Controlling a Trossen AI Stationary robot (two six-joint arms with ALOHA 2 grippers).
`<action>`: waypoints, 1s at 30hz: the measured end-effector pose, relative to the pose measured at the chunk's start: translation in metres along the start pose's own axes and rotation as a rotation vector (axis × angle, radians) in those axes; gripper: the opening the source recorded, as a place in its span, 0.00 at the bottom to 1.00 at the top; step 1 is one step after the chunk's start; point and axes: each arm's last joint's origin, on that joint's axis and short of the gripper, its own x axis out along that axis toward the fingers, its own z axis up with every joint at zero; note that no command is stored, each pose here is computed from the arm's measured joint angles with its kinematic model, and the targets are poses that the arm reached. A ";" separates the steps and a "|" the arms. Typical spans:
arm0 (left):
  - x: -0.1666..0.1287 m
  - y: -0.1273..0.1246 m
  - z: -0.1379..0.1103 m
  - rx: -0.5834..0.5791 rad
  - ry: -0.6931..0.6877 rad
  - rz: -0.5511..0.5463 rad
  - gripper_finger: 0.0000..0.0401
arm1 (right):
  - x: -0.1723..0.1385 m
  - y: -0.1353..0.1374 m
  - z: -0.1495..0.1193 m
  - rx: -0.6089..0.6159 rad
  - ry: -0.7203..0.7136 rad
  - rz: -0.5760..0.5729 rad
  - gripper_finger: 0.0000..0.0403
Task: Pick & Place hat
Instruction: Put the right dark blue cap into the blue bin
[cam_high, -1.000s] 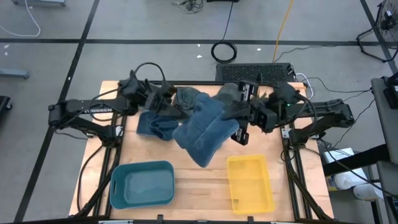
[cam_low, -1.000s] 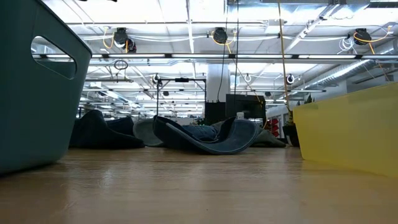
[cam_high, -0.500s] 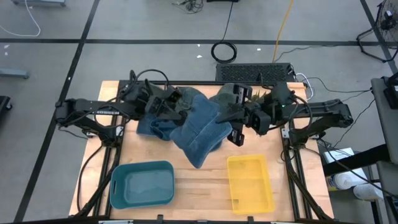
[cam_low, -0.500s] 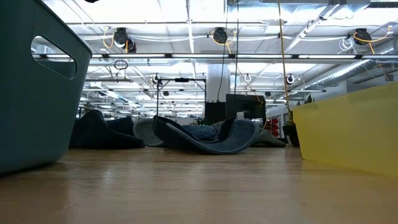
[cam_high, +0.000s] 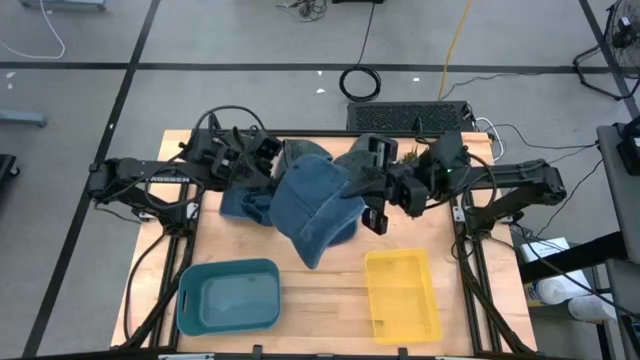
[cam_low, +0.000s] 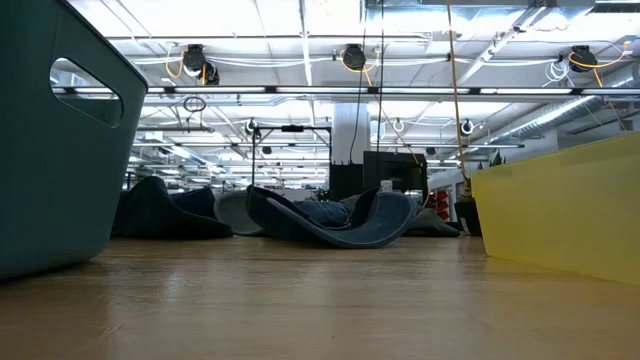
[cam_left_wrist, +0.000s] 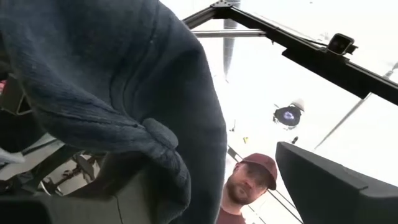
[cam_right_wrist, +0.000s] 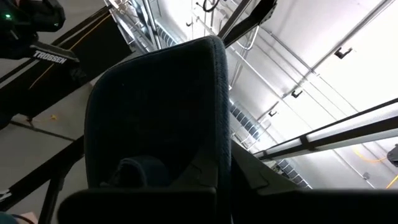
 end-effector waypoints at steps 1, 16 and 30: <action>0.000 0.000 0.000 0.001 0.000 -0.002 0.77 | 0.000 0.000 0.000 0.003 -0.001 -0.001 0.00; -0.004 0.000 0.005 -0.059 -0.015 0.010 0.44 | 0.000 0.000 0.000 0.077 0.004 0.001 0.00; -0.008 -0.001 0.009 -0.014 -0.007 0.022 0.04 | 0.000 0.005 -0.006 0.116 0.066 0.045 0.00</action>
